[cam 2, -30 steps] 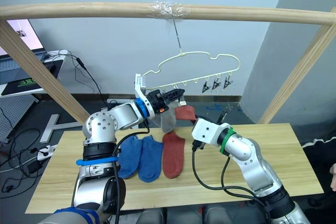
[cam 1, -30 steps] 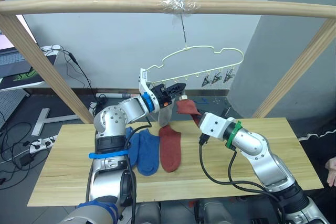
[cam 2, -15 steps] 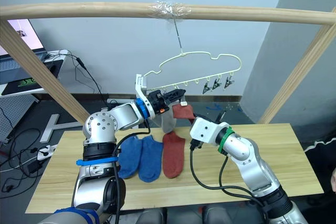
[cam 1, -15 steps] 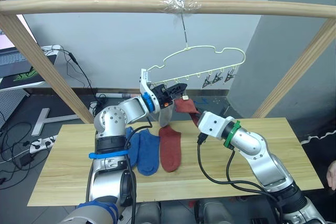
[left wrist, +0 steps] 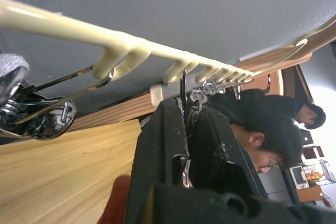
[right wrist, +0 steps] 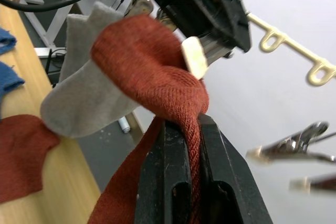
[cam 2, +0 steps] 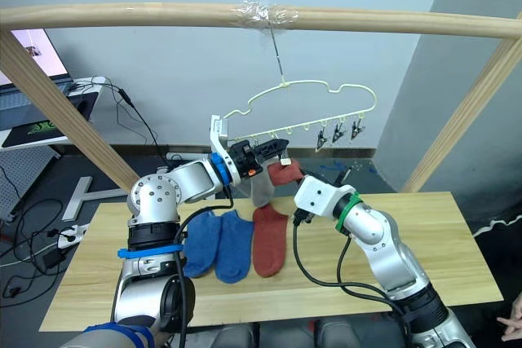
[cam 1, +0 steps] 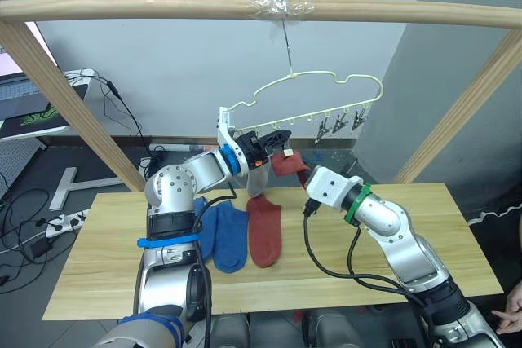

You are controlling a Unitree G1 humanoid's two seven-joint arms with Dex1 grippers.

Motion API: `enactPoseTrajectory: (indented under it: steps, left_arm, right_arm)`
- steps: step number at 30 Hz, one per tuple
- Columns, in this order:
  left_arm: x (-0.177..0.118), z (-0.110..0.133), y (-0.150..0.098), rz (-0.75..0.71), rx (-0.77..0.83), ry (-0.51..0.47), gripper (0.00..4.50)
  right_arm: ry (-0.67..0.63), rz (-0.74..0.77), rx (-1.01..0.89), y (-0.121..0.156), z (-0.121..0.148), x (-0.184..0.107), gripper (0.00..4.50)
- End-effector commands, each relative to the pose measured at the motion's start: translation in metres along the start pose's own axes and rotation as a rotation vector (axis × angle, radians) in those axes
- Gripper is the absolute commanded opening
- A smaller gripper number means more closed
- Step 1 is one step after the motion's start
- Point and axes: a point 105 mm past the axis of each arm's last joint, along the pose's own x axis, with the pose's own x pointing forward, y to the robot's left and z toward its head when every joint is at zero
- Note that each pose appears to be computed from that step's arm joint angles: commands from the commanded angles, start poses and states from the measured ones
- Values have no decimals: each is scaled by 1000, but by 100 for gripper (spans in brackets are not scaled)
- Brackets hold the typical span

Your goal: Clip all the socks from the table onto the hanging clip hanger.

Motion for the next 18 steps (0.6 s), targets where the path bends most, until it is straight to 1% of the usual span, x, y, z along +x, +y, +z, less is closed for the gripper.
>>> enactPoseTrajectory:
  steps: [1,4,6,7,14,15,16,18]
  left_arm:
    - [0,9,-19,-73,54,-30,19]
    - [1,10,-19,-71,62,-45,19]
    - [1,13,-20,-80,58,-61,90]
    - [1,14,-21,-86,53,-63,109]
    - [-2,15,-22,-98,49,-52,319]
    - [-2,14,-22,-98,48,-52,340]
    - [-3,15,-22,-99,48,-52,380]
    - [-8,14,-22,-96,52,-43,435]
  right_arm:
    - [-53,-48,-29,-11,13,-3,1]
    - [-50,-45,-26,-10,12,-2,1]
    - [-47,-42,-23,-9,12,-2,0]
    - [-44,-36,-22,-8,11,-2,0]
    - [-19,-16,19,-2,4,0,0]
    - [-16,-14,23,-1,3,0,0]
    - [-11,-12,29,0,1,0,0]
    - [-3,-14,57,2,-3,1,0]
